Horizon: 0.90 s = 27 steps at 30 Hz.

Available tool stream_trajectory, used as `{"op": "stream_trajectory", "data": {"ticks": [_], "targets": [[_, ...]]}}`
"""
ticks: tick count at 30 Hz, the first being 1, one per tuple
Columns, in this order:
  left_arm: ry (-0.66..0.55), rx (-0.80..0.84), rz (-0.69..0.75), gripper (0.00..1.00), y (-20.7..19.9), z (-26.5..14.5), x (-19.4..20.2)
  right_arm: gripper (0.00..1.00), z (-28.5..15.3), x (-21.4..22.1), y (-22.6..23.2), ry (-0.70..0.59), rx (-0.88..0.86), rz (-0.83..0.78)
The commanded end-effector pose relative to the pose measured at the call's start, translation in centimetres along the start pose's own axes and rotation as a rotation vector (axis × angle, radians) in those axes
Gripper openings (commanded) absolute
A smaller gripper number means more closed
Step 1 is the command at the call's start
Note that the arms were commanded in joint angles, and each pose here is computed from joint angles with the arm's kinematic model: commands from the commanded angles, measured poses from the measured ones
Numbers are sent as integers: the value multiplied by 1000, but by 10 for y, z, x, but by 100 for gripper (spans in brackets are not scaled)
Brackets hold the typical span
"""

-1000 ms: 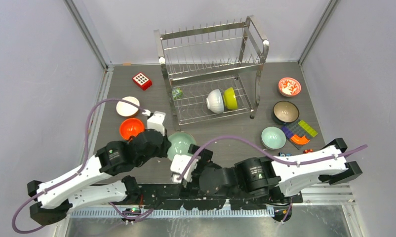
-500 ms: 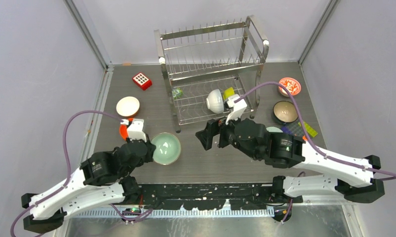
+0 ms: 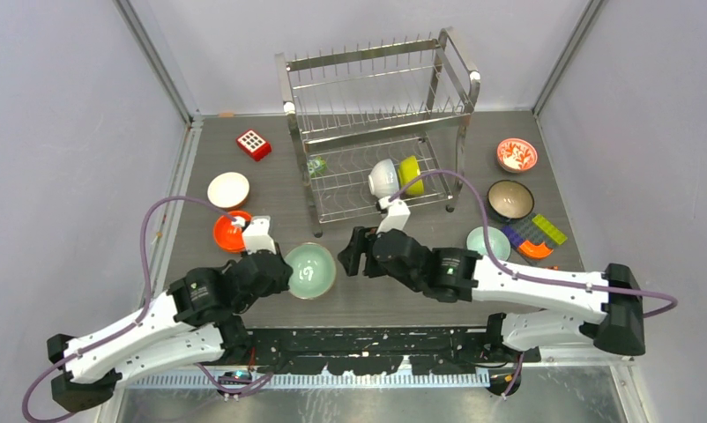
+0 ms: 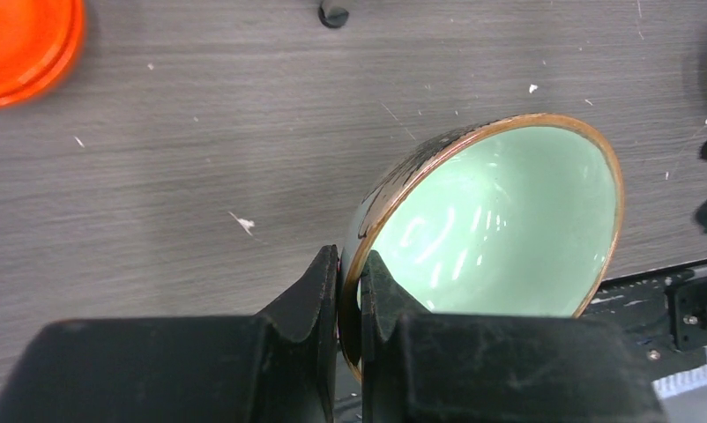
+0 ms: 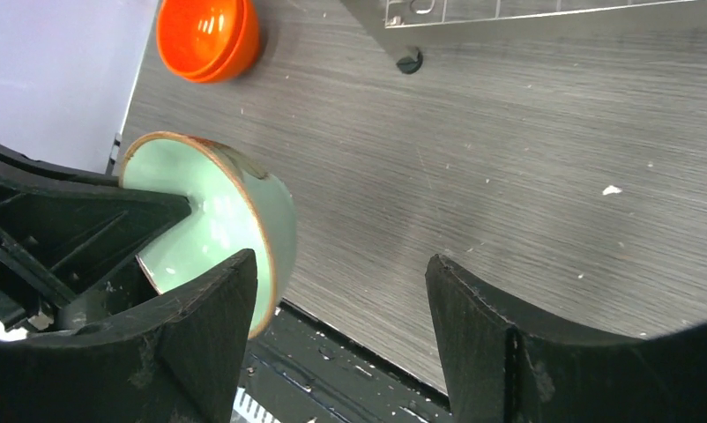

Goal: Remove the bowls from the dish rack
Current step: Place the bowl at the center of the board.

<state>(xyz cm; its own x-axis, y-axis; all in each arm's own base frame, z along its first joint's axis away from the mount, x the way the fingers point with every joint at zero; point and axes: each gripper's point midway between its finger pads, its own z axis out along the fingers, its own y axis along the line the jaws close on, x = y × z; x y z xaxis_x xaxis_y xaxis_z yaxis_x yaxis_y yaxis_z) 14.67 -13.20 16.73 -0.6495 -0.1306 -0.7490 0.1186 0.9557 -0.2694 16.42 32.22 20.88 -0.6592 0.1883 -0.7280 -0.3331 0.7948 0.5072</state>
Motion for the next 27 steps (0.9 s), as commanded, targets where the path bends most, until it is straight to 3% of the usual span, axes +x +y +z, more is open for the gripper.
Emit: {"op": "stream_trajectory", "data": {"ticks": [1,3,16,27], "targets": [[-15,84,-183,0,-34,4,-11,74,4,-20,44,-31,-85,51],[-6,77,-202,0,-34,7,-8,74,13,-13,43,6,-32,12],[-14,66,-221,0,-33,11,-6,48,39,10,32,74,78,-78],[-6,92,-236,0,-38,13,-3,37,42,29,23,136,100,-100]]}}
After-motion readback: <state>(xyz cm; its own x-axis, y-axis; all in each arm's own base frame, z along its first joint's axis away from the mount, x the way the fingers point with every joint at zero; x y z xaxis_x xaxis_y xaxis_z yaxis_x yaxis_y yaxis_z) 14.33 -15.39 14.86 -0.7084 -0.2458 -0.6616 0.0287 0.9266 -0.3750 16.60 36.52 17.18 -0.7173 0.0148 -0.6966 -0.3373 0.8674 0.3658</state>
